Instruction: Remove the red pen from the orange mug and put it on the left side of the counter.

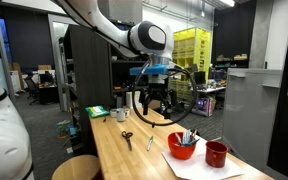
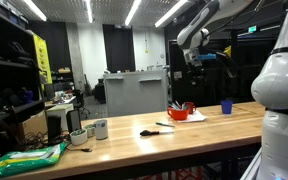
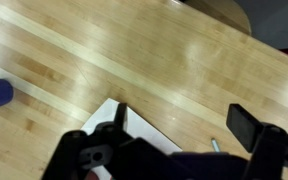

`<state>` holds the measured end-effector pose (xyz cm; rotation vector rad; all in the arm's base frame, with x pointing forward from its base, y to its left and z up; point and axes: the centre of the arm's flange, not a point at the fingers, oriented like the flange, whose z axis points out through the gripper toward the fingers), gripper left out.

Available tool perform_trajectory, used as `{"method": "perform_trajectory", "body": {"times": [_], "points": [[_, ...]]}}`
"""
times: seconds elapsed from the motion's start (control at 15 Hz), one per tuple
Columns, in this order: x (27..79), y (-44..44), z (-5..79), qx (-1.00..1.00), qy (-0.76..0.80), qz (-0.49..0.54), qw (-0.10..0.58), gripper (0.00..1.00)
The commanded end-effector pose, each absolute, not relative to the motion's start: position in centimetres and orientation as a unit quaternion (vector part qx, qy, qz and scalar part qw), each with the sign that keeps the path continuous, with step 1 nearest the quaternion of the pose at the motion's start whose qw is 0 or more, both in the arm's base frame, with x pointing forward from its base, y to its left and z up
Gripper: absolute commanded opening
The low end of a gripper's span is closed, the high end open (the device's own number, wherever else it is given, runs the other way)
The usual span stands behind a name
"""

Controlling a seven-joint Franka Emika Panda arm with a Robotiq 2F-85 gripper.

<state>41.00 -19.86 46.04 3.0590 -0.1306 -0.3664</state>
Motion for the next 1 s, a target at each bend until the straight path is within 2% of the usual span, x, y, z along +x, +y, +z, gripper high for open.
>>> {"method": "perform_trajectory", "body": {"times": [0.0,0.2,0.4,0.47,0.93], "points": [[45.2,-22.7,45.8,0.99,-0.061,-0.127,-0.007,1.0],[47.6,-25.0,45.1,0.988,-0.101,-0.112,-0.018,1.0],[49.1,-27.4,45.3,0.984,-0.15,-0.097,0.008,1.0],[47.3,-25.9,44.5,0.987,-0.12,-0.104,-0.001,1.0],[47.8,-26.2,44.0,0.987,-0.121,-0.108,0.001,1.0]]}}
